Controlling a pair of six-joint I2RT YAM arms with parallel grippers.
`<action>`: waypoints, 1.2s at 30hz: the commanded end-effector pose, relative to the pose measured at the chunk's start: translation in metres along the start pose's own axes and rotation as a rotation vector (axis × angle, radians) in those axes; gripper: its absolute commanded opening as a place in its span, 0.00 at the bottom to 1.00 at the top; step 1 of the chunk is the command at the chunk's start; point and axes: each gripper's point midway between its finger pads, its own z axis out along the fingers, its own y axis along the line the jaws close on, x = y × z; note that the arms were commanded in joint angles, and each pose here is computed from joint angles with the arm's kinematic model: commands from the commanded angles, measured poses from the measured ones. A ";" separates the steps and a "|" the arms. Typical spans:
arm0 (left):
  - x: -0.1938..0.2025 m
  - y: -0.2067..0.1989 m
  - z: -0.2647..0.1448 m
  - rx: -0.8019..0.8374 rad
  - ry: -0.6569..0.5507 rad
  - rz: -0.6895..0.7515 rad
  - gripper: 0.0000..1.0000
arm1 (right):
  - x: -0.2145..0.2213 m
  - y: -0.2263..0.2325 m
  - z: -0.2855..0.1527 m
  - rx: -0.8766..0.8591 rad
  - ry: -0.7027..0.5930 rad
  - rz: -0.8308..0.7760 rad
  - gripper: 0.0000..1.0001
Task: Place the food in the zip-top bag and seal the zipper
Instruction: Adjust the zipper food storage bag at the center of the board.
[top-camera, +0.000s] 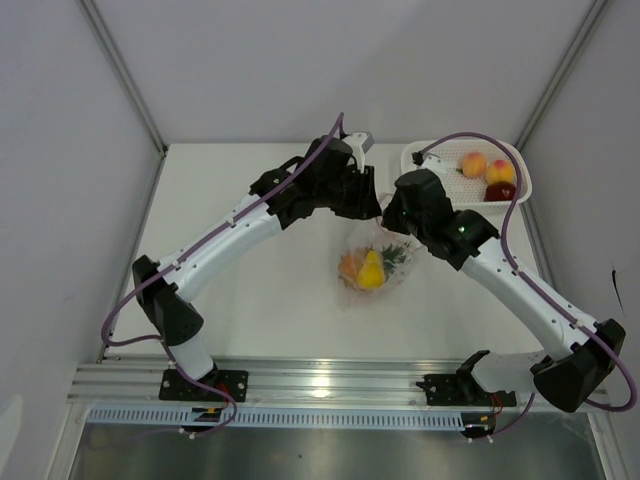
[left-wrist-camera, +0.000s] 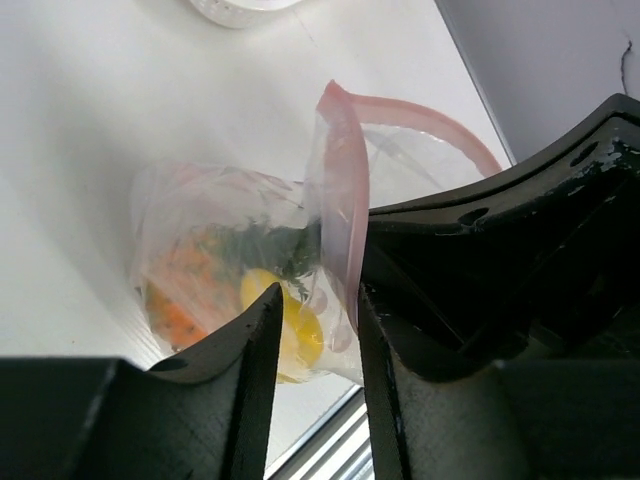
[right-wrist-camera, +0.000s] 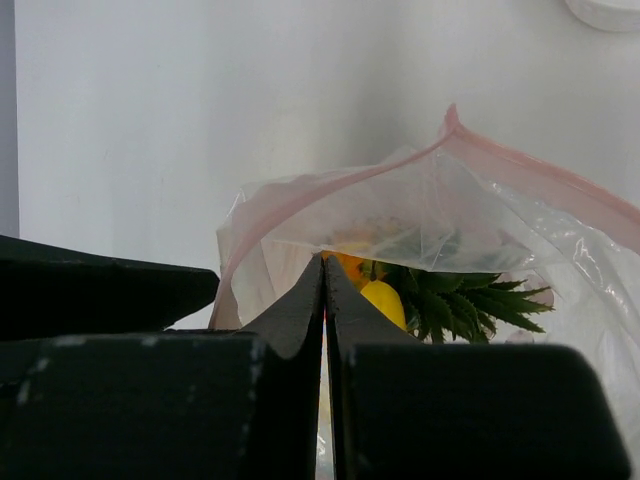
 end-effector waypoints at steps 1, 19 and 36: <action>-0.012 0.004 -0.007 -0.039 -0.046 0.042 0.40 | -0.012 0.011 0.003 -0.020 -0.029 0.005 0.00; -0.020 -0.012 -0.019 0.016 -0.040 0.042 0.45 | 0.003 0.025 0.005 -0.147 0.018 0.021 0.00; 0.007 -0.005 0.001 0.022 0.066 0.035 0.26 | -0.006 0.028 0.006 -0.151 -0.014 0.019 0.00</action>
